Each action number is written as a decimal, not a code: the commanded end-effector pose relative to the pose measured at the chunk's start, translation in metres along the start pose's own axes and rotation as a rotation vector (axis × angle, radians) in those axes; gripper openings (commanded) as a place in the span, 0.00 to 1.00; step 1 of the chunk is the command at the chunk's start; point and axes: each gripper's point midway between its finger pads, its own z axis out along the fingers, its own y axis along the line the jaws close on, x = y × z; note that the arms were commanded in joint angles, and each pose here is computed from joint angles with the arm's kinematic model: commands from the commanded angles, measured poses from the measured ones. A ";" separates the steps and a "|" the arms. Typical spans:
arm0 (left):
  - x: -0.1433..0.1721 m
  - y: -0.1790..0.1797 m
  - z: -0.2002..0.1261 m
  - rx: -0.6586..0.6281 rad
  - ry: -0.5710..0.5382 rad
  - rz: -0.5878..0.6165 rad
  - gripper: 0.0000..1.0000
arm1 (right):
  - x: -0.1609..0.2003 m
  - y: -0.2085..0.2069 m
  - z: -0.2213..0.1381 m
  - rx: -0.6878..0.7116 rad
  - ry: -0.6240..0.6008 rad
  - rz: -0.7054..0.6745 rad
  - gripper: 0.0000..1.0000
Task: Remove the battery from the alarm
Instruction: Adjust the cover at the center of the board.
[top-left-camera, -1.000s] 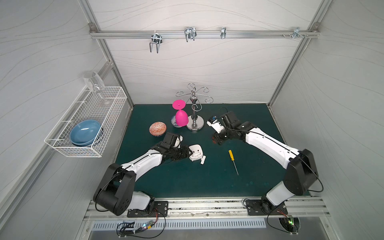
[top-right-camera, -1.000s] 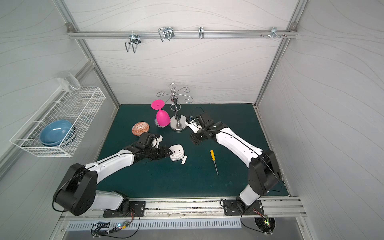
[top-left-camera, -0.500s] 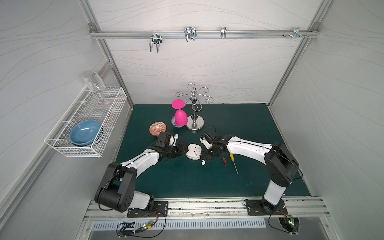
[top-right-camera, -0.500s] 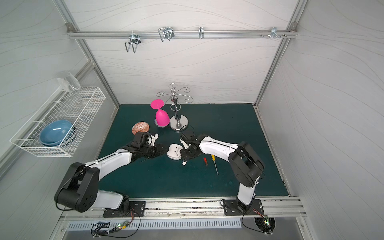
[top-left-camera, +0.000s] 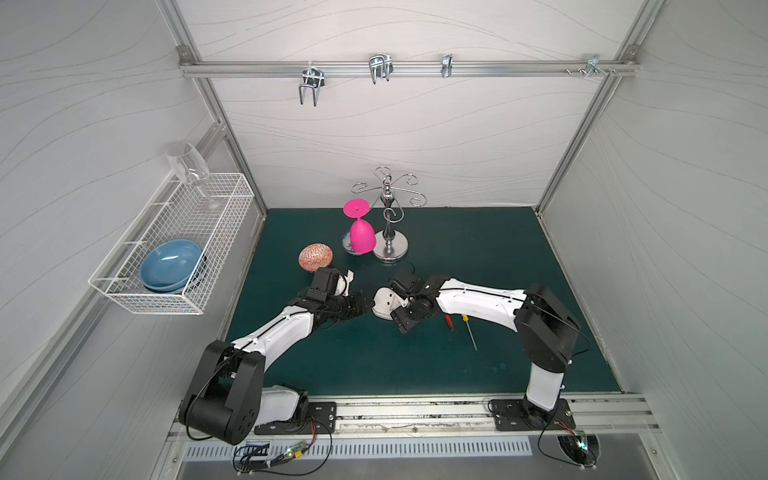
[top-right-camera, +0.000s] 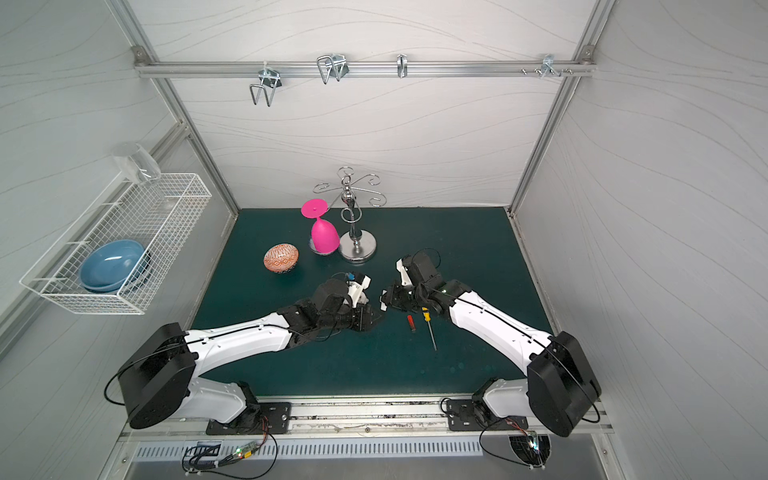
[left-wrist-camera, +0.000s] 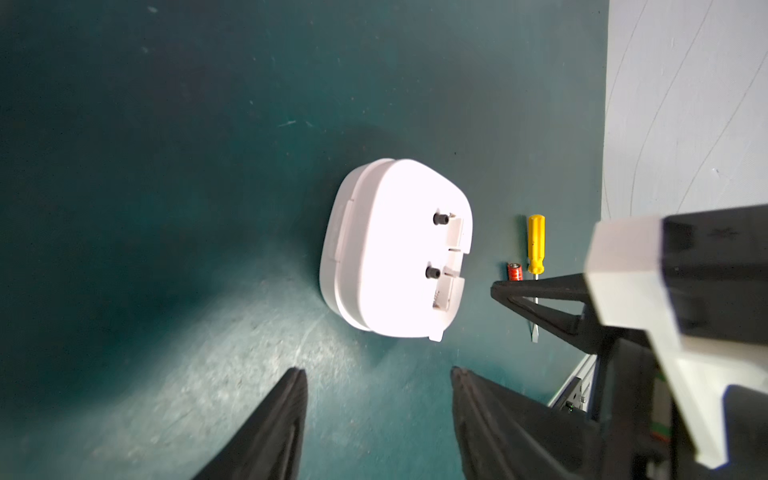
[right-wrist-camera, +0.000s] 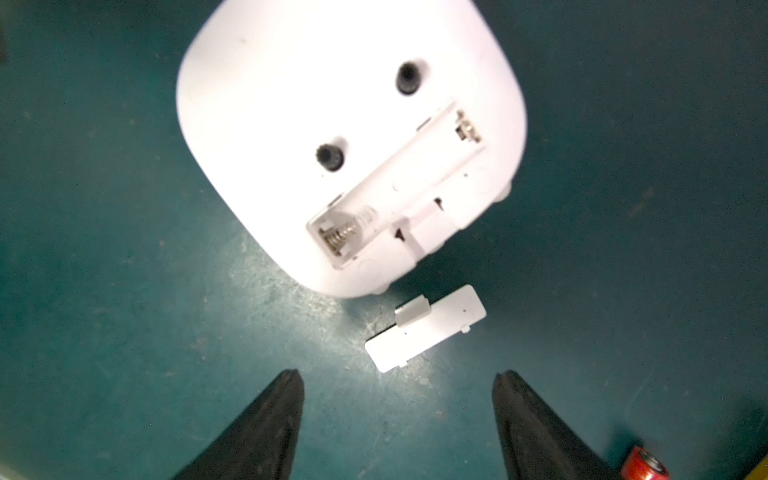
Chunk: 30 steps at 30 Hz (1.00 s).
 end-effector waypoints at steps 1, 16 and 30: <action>-0.016 -0.014 0.001 0.069 -0.024 0.042 0.56 | -0.010 0.047 -0.014 -0.269 -0.080 0.035 0.69; 0.006 -0.003 0.002 0.060 -0.010 0.003 0.51 | -0.015 0.139 0.035 -0.467 -0.036 0.128 0.80; 0.032 0.009 -0.016 0.041 -0.047 -0.056 0.52 | -0.057 0.133 0.042 -0.414 -0.078 0.058 0.69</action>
